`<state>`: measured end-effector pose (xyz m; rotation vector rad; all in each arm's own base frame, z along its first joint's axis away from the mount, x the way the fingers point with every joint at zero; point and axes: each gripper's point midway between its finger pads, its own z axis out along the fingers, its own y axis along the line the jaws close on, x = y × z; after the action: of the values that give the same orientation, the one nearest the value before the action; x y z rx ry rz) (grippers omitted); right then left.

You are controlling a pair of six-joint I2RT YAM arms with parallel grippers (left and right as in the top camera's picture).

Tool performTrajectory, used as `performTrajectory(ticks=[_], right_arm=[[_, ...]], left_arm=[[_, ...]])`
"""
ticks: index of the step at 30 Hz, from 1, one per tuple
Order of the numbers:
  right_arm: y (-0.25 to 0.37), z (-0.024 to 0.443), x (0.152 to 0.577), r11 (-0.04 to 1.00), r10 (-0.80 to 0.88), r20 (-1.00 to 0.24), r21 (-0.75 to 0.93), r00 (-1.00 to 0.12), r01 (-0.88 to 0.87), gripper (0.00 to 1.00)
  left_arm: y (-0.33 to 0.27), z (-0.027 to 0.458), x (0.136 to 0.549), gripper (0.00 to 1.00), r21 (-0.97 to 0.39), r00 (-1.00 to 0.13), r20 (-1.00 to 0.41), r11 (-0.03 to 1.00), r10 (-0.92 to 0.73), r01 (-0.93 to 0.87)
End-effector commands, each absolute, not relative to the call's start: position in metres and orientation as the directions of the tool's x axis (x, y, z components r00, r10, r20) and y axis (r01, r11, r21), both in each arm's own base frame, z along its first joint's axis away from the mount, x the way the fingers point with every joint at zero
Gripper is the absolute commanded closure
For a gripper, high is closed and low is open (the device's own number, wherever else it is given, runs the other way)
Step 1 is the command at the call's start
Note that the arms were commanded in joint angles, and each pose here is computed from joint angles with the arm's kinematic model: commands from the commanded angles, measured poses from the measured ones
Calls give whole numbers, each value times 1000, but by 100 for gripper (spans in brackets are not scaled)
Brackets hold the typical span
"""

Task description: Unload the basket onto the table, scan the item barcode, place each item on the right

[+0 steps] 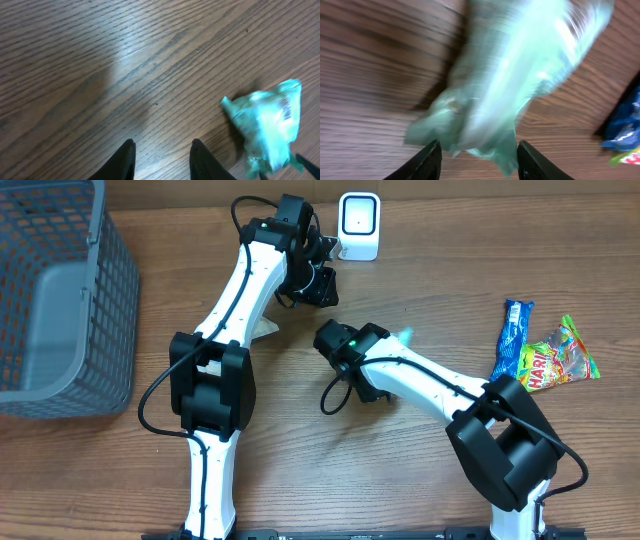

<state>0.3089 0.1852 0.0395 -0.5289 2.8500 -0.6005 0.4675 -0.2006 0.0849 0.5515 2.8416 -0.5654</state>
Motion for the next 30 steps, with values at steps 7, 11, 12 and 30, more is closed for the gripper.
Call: performTrajectory(ticks=[7, 11, 12, 30], right_arm=[[181, 118, 353, 999, 6, -254, 48, -967, -7, 44], [151, 115, 353, 947, 232, -84, 246, -969, 206, 41], [146, 111, 351, 924, 263, -32, 295, -964, 242, 41], [139, 14, 311, 699, 458, 239, 498, -856, 513, 54]], left_arm=[[-200, 91, 470, 72, -330, -916, -262, 863, 305, 382], [-201, 91, 470, 73, -327, -915, -264, 864, 306, 384], [-201, 91, 470, 73, -327, -915, -264, 864, 306, 384], [-246, 92, 451, 79, -321, -869, -282, 814, 407, 485]])
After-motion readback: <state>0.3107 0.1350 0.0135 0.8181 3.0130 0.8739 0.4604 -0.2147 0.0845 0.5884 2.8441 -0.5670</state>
